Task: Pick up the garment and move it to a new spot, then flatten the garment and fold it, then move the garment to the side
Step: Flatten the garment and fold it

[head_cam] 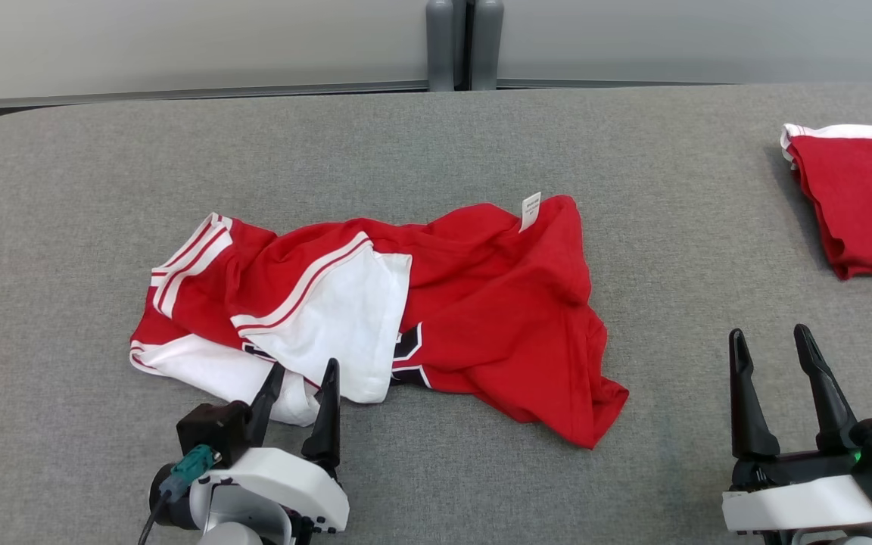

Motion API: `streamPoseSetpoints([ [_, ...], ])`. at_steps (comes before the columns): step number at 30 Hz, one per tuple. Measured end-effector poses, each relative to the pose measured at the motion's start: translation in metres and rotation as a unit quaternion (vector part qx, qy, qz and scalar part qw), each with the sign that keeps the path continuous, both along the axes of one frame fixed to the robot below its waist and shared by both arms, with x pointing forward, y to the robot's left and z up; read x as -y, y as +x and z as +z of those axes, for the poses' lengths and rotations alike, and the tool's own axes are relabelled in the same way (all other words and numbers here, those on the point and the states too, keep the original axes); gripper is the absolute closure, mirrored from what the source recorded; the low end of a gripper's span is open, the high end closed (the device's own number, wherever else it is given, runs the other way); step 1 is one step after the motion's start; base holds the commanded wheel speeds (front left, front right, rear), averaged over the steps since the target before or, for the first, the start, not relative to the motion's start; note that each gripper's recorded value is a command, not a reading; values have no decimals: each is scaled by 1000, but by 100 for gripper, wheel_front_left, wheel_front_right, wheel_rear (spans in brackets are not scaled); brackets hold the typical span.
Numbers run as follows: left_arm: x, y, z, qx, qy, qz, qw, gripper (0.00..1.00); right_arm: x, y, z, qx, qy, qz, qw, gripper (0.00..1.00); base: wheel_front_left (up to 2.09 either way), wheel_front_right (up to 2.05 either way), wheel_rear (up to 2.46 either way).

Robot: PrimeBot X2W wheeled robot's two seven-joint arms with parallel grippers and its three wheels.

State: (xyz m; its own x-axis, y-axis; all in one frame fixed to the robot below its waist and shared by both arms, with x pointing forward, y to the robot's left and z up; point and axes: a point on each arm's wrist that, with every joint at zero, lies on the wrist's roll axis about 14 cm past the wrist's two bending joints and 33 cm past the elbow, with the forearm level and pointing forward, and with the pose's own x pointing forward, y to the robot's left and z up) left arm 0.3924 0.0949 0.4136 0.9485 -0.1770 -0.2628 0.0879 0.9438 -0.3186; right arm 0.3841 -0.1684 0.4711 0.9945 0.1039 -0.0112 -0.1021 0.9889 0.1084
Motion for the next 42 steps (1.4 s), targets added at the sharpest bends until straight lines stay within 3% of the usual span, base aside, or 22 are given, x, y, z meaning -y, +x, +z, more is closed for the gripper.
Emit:
streamPoseSetpoints([
  [7,6,11,-9,-31,-27,-1,999,0,7,-3,-3,-6,-1,-11,1000,0,0,0,0],
  [8,6,14,-8,-29,-27,0,999,19,7,-3,-3,-6,-1,-12,1000,0,0,0,0],
  [9,4,17,-7,-25,-23,-1,999,93,8,-3,-3,-6,-1,-13,1000,0,0,0,0],
  [10,1,21,-5,-19,-18,1,1000,93,8,-3,-3,-6,0,-14,1000,0,0,0,0],
  [11,-3,25,-3,-13,-14,1,1000,100,8,-3,-3,-6,0,-14,1000,0,0,0,0],
  [20,-52,65,29,52,4,40,998,100,9,1,-2,-3,3,-18,1000,0,0,0,0],
  [23,-59,67,24,38,-17,47,998,97,8,1,-3,-5,4,-17,1000,0,0,0,0],
  [24,-53,63,16,17,-47,41,998,12,8,1,-3,-5,5,-17,1000,0,0,0,0],
  [25,-49,59,11,7,-59,37,998,0,8,1,-3,-5,5,-18,1000,0,0,0,0],
  [29,-49,44,0,-5,-75,46,996,0,10,1,-3,-4,6,-20,1000,0,0,0,0],
  [36,-51,19,0,12,-29,54,998,0,8,2,-2,-3,9,-20,1000,0,0,0,0],
  [42,-34,2,-17,-41,-30,38,998,0,0,3,-2,-2,13,-8,1000,0,0,0,0],
])
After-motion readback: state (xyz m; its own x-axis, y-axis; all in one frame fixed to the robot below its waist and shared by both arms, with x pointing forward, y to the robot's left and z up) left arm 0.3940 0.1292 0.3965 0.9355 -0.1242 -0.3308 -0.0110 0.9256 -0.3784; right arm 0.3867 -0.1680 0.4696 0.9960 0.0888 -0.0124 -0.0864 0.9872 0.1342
